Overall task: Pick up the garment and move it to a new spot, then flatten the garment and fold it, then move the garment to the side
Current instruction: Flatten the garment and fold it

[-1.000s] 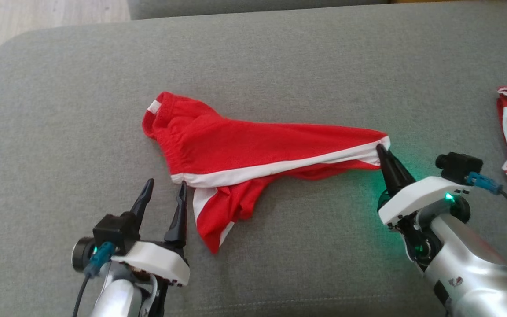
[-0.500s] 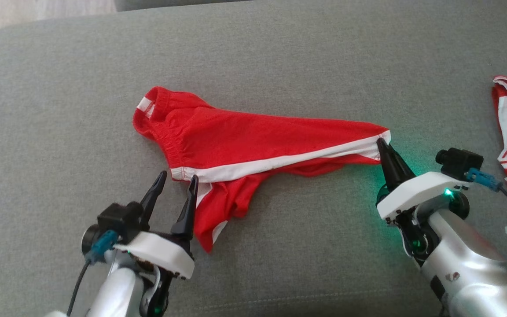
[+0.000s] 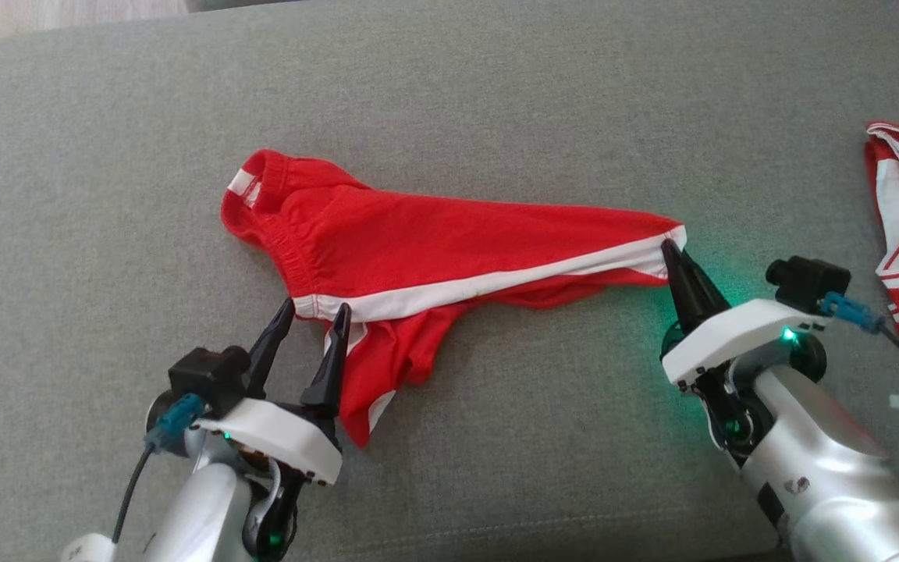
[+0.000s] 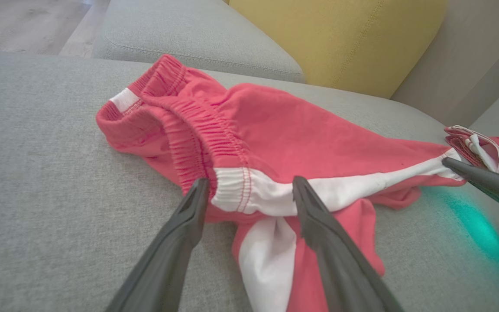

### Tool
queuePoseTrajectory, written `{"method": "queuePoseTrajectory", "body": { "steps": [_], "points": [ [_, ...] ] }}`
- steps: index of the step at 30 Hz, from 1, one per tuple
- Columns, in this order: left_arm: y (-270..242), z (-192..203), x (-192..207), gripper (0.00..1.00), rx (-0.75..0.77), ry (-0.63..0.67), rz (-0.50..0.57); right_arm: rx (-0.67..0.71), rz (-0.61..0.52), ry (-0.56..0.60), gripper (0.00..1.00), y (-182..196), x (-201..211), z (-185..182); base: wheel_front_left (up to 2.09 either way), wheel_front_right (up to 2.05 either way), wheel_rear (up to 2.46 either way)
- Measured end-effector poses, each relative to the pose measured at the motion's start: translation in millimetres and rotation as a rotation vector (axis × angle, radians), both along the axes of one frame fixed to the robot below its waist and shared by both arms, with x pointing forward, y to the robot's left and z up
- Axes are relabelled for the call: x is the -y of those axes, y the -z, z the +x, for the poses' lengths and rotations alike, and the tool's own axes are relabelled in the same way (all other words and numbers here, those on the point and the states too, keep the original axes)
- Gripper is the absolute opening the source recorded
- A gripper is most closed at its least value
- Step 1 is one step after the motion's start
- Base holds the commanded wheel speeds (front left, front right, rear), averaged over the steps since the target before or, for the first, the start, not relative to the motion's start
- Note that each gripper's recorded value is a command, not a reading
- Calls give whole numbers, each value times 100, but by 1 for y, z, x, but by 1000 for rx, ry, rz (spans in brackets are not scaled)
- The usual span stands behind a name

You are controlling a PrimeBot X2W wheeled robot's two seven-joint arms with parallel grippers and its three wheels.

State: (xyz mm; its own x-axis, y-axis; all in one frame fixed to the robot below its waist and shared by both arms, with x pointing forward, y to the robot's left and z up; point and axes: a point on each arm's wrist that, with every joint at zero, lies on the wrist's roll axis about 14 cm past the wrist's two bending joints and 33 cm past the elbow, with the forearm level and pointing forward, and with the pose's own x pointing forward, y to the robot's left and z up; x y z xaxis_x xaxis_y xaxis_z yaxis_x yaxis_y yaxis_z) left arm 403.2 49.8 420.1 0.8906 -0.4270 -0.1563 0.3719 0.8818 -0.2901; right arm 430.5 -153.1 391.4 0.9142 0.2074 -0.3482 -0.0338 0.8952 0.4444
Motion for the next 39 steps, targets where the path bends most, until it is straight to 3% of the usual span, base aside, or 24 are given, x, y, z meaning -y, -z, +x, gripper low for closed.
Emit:
{"method": "queuePoseTrajectory", "body": {
  "steps": [2, 3, 5, 7, 8, 15, 21, 27, 34, 39],
  "points": [
    [0, 0, 0, 100, -1, 0, 0, 3, 0, -1, 0, -1, 0, 1, 0, 0, 0],
    [0, 0, -1, 95, -2, -2, -3, 5, 0, -2, 0, -2, 0, 2, 0, 0, 0],
    [1, 0, -1, 39, -5, -2, -4, 3, 0, -3, 0, -1, -1, 3, 0, 0, 0],
    [2, 0, -1, 5, -8, -2, -4, 0, 0, -4, 0, 1, -1, 3, 0, 0, 0],
    [3, 0, -1, 0, -9, -2, -3, -1, 0, -5, 0, 1, -2, 3, 0, 0, 0],
    [-8, 2, -2, 0, 23, -2, -6, 18, 4, -16, 0, -5, -6, 5, 0, 0, 0],
    [-47, 5, -3, 0, 141, 0, -13, 128, 10, -31, 0, -42, -12, 11, 0, 0, 0],
    [-111, 16, -17, 0, 339, 2, 22, 307, 14, -59, 0, -105, -19, 15, 0, 0, 0],
    [-217, 36, -33, 0, 640, 15, 99, 617, -47, -93, 0, -226, -12, 28, 0, 0, 0],
    [-272, 55, -31, 0, 769, 30, 92, 739, -88, -114, 0, -288, -11, 44, 0, 0, 0]
  ]
}}
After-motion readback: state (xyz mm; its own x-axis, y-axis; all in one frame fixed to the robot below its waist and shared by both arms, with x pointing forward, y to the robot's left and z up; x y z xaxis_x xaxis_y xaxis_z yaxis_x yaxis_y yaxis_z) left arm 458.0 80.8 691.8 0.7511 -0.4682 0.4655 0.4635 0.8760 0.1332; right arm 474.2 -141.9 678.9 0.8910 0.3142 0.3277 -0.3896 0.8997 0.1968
